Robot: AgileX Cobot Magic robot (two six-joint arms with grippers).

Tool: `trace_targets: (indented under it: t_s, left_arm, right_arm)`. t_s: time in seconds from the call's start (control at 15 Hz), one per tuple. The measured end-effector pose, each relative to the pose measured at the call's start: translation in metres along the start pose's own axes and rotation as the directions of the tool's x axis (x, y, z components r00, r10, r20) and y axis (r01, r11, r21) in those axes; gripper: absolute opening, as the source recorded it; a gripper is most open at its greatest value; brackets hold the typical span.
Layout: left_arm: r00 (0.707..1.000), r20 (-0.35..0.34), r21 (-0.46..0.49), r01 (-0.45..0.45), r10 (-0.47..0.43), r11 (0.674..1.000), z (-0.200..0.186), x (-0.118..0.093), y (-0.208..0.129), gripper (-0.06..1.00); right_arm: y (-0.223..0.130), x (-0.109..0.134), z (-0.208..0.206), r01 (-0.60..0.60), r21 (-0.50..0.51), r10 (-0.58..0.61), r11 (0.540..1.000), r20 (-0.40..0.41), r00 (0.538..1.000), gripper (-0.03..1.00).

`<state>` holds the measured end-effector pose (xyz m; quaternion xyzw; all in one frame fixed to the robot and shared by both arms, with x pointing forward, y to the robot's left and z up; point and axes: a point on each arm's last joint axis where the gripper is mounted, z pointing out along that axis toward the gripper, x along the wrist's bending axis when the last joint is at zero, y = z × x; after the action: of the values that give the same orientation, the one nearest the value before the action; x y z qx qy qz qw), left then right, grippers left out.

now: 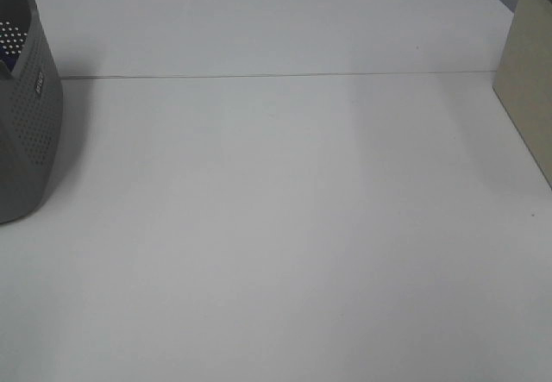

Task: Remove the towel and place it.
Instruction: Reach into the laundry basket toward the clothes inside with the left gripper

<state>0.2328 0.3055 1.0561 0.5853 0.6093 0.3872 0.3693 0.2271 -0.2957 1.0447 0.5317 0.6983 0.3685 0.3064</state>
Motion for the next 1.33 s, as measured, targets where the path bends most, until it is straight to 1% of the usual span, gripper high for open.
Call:
trace_targets:
  t_s: [1.33]
  left_arm:
    - [1.000, 0.000, 0.000, -0.003, 0.003, 1.000, 0.0000, 0.0000, 0.0000, 0.99]
  right_arm:
    - [0.0000, 0.0000, 0.0000, 0.000, 0.000, 0.000, 1.000, 0.000, 1.000, 0.76]
